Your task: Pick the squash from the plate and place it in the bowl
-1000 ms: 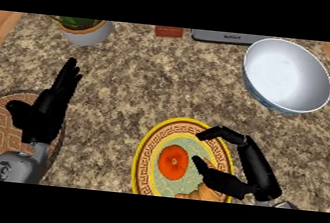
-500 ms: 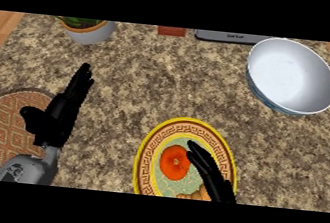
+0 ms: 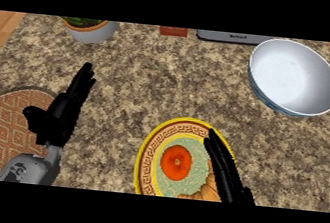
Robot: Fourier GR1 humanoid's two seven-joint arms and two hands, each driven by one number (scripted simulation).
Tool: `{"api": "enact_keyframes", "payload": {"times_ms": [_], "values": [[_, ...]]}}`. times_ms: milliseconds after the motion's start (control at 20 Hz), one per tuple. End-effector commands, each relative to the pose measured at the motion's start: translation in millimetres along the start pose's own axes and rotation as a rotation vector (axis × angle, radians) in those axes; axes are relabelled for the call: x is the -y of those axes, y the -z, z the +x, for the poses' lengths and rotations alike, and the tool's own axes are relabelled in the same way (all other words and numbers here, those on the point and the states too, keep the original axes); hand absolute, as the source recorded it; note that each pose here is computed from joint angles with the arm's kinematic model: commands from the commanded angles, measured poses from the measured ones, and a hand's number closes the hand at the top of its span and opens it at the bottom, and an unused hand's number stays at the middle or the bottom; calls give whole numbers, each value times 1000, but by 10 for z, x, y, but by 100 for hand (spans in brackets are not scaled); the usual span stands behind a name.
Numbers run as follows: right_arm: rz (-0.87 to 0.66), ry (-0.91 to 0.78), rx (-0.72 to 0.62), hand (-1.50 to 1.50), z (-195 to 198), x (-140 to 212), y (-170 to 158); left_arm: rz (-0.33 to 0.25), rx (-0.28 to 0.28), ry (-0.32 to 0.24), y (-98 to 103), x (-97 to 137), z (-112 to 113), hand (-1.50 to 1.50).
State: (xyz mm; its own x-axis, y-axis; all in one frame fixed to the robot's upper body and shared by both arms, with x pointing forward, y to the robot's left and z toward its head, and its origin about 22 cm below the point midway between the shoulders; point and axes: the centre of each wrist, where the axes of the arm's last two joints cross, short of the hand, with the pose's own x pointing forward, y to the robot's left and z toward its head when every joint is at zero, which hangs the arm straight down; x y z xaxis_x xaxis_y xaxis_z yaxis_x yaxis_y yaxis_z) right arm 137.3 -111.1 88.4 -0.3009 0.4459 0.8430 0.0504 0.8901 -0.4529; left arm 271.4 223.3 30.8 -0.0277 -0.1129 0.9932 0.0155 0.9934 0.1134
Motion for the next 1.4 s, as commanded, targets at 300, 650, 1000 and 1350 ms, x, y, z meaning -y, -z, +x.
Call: {"api": "enact_keyframes", "payload": {"times_ms": [300,650,1000,1350], "values": [[204,-151,-301,-150,208,-181,397,-19,9,2,74,76,-13,0],[297,-171,-372,-150,-103,-48,376,-3,-8,10,-30,122,-44,0],[290,-86,-338,-150,-321,-150,313,2,-4,7,36,-60,54,0],[286,23,-292,-150,-297,-67,134,-26,6,-10,-42,116,26,0]]}}
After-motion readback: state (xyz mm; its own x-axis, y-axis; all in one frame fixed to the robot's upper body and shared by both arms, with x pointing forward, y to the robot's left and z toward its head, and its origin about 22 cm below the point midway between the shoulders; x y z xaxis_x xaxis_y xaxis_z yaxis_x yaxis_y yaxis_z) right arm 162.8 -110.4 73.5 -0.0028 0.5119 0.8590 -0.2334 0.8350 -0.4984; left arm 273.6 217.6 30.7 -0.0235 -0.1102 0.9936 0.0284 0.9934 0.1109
